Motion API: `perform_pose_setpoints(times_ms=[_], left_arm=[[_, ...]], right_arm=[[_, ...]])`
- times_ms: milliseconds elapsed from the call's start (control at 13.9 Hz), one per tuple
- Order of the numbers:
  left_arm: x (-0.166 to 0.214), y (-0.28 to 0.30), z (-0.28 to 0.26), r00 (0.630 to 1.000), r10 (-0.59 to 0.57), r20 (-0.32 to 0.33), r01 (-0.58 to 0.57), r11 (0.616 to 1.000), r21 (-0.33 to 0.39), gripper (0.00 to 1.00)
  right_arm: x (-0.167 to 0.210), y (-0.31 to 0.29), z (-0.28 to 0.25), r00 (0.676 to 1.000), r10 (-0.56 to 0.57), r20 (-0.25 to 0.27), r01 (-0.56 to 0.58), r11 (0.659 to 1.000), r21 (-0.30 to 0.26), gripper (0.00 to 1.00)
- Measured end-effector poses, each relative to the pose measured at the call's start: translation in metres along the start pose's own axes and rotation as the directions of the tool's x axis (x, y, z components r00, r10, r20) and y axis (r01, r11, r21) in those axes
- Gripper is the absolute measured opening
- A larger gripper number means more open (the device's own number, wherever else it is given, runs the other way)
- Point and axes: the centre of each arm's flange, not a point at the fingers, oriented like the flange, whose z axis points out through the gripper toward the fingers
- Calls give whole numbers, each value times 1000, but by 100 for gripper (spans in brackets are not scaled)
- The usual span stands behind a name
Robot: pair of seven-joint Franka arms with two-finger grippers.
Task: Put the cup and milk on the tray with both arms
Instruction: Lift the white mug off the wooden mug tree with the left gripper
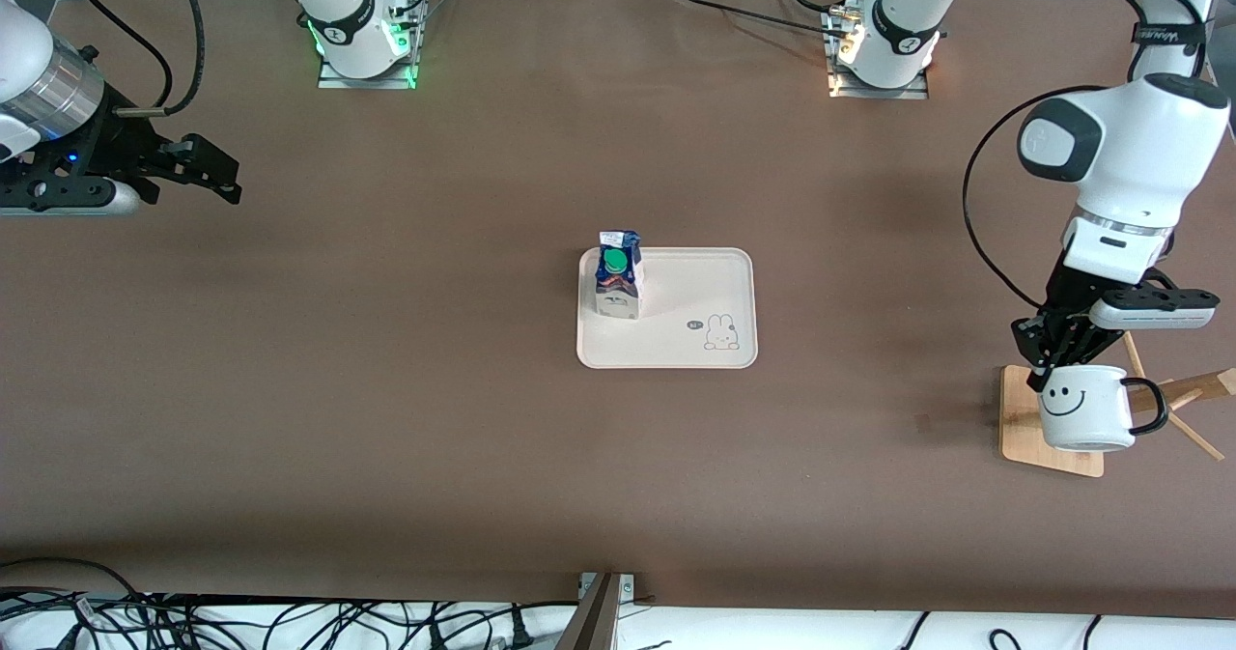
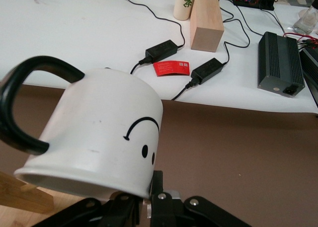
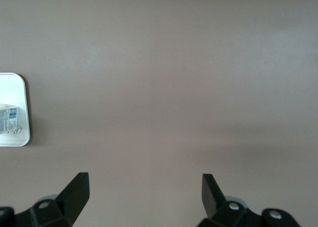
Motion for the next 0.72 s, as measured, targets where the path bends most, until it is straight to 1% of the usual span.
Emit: perform_pose_setpoints(times_ms=[216, 504, 720], left_arm=[[16, 9, -13, 996, 8, 84, -5, 999, -34, 11], [31, 25, -22, 972, 31, 234, -11, 996, -85, 11], [35, 32, -26, 953, 32, 303, -1, 995, -103, 11]], right_arm=[[0, 2, 0, 1000, 3, 0, -3, 1000, 0, 100], [0, 2, 0, 1000, 4, 0, -4, 1000, 0, 100], [1, 6, 0, 1000, 11, 0, -11, 1000, 0, 100]])
